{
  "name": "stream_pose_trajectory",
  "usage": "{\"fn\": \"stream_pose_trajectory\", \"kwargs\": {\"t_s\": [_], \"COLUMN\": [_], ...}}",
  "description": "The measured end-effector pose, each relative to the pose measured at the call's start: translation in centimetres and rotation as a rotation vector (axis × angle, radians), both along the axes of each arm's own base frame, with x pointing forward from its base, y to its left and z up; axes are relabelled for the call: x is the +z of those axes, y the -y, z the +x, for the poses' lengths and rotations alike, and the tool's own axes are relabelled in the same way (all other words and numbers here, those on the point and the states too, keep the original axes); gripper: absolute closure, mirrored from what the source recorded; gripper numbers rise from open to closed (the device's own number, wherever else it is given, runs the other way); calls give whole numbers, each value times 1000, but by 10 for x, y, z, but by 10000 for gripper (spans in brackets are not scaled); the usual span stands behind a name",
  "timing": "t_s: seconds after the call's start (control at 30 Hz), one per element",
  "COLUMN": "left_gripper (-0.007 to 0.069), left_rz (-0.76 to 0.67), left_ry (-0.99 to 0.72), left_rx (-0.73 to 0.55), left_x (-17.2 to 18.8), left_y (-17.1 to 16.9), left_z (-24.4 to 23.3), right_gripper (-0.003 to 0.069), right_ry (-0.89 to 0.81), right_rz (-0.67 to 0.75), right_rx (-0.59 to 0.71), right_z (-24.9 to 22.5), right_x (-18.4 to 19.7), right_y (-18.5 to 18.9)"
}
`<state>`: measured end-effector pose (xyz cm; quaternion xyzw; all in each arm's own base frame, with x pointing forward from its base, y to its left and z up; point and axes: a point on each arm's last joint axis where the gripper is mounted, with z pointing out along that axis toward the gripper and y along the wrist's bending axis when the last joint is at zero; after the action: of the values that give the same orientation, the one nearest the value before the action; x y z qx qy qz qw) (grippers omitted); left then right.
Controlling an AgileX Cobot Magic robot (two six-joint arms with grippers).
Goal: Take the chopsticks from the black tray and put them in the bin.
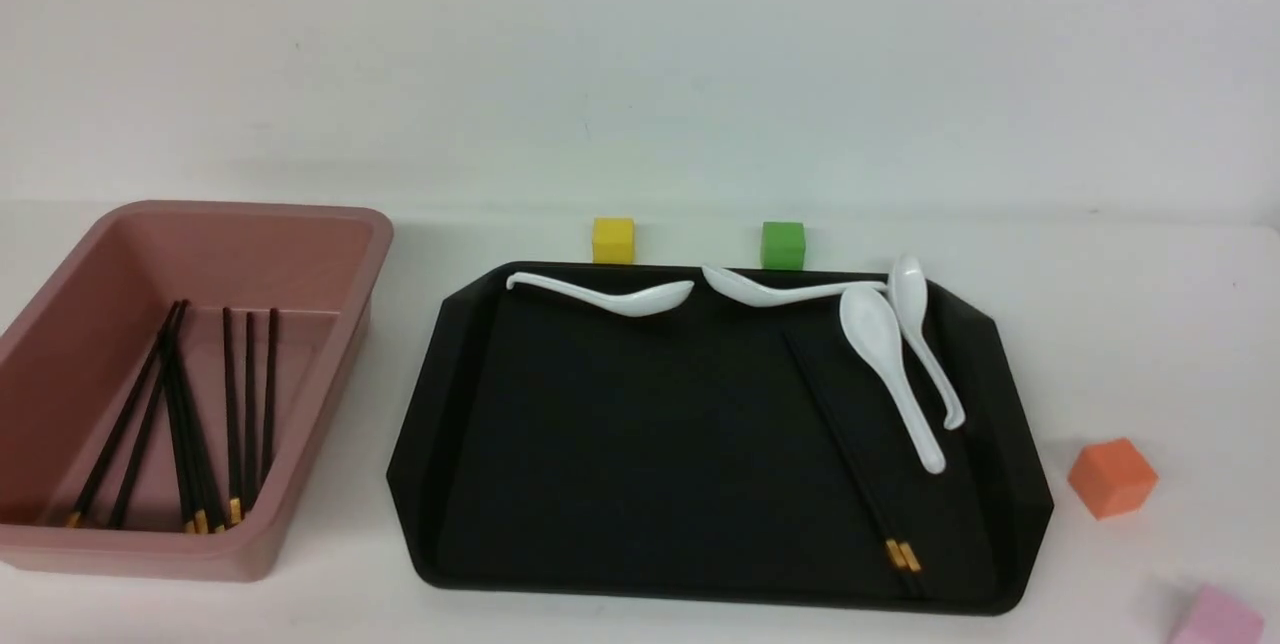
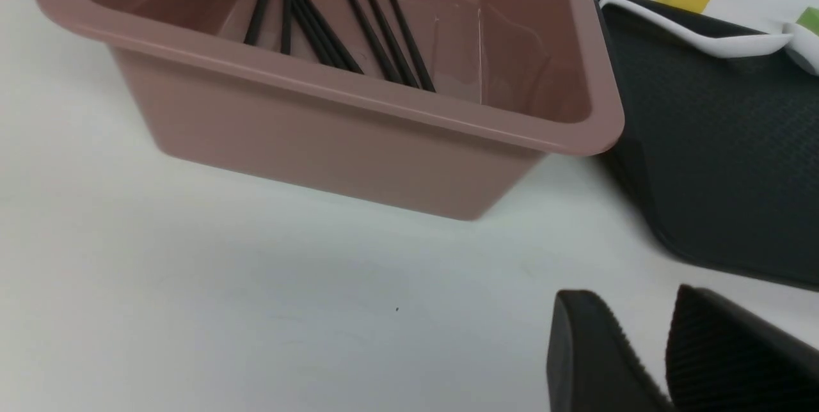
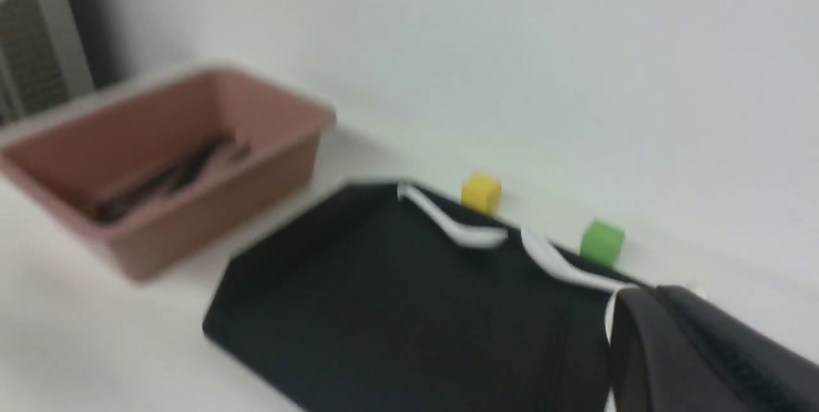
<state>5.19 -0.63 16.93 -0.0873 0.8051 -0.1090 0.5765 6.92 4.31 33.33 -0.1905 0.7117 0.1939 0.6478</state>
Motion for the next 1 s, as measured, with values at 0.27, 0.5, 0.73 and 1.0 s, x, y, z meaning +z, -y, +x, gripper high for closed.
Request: {"fn": "stream_pose_trajectory", "kwargs": {"t_s": [0.27,0.5,0.73,1.0], "left_gripper": [415,414,409,405], "left_rz": [0,0,0,0], "left_ry": [0,0,0,0], "left_rx": [0,0,0,0], "left_x": [0,0,0,0], "left_y": [0,0,0,0], "left_z": [0,0,0,0], "right_gripper": [657,651,644,636], "right_ry": [61,60,58,55], "right_rz": [34,41,45,48], "right_rx": [-19,-19,-18,-18], "right_z": [1,1,1,1], "right_x": [-11,-11,-11,-11], "right_y": [1,1,1,1]}}
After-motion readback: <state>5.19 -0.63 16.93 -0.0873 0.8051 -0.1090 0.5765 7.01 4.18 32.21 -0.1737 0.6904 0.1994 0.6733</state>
